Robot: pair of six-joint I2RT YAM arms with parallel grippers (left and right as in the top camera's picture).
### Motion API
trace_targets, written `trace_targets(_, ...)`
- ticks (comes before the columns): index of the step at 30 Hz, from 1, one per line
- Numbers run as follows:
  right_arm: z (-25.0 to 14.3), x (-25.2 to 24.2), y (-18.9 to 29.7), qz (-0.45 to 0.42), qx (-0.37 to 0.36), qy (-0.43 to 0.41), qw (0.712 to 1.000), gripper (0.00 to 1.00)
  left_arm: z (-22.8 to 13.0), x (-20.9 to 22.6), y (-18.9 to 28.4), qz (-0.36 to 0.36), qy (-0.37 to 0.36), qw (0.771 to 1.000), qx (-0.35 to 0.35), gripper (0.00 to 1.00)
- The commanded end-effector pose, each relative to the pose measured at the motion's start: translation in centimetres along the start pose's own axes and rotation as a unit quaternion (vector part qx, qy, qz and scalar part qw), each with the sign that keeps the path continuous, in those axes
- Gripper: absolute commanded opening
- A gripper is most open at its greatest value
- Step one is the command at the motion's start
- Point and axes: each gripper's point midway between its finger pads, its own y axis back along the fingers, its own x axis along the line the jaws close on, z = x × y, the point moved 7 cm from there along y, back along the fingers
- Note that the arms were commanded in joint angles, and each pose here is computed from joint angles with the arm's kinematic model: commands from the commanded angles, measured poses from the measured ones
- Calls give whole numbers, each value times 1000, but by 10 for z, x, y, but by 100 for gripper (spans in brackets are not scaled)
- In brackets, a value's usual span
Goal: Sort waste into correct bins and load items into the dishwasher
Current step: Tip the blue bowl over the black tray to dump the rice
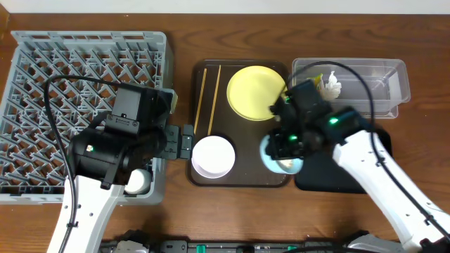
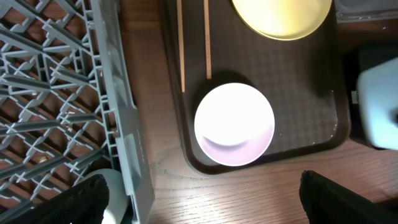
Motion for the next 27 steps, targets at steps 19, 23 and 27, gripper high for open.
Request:
trace_targets(19, -3, -132, 51, 378, -206, -56, 901, 1, 1, 0, 1, 4, -8, 1000, -2, 98)
trace_targets(23, -12, -146, 51, 388, -232, -76, 889, 1, 1, 0, 1, 4, -8, 1000, -2, 98)
trace_targets(27, -19, -154, 46, 380, -239, -90, 889, 1, 1, 0, 1, 4, -8, 1000, -2, 98)
